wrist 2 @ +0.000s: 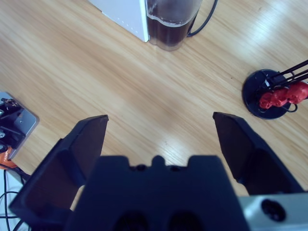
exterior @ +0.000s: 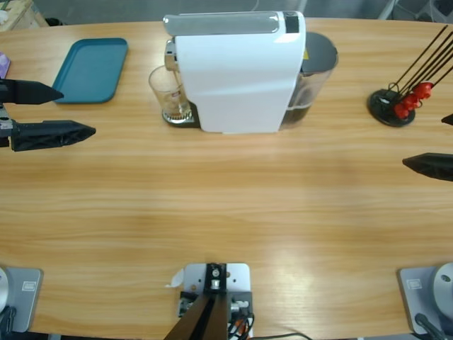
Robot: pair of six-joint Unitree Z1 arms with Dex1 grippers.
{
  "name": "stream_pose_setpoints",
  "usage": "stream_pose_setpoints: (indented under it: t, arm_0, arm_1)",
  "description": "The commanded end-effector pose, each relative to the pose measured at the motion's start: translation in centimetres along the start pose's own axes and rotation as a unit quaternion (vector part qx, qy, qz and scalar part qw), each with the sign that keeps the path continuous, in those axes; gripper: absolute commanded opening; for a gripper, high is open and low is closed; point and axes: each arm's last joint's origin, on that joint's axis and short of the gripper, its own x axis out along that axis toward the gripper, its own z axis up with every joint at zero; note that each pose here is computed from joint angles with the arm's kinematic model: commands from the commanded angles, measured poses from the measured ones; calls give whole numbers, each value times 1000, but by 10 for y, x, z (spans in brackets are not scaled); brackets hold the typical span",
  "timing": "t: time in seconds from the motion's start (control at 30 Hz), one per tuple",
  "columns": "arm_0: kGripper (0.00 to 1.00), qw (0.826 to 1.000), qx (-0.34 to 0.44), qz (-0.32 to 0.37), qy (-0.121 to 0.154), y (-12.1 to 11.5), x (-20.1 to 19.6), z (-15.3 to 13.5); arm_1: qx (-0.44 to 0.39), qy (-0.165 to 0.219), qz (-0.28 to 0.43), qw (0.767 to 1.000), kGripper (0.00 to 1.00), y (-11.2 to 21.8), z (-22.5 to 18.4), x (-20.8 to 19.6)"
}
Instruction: Pour coffee
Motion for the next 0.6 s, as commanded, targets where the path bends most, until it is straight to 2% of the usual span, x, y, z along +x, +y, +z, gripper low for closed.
stream_pose_setpoints:
  t: [0.03,0.17,0.3,0.6]
  arm_0:
    - [1000,1000,15,-9,15,-4,-11,-12]
    - [1000,1000,15,-11,12,-4,-12,-9]
    - [1000,1000,19,-11,11,-4,-11,-6]
    - [1000,1000,20,-11,11,-4,-11,-4]
  arm_1:
    - [1,-48,-17,999,1000,-1,0,3]
    - [2,-52,-17,998,1000,-1,-14,5]
    - [3,-94,-15,995,1000,-1,-22,-1]
    - [1,-84,-15,996,1000,-1,-23,6]
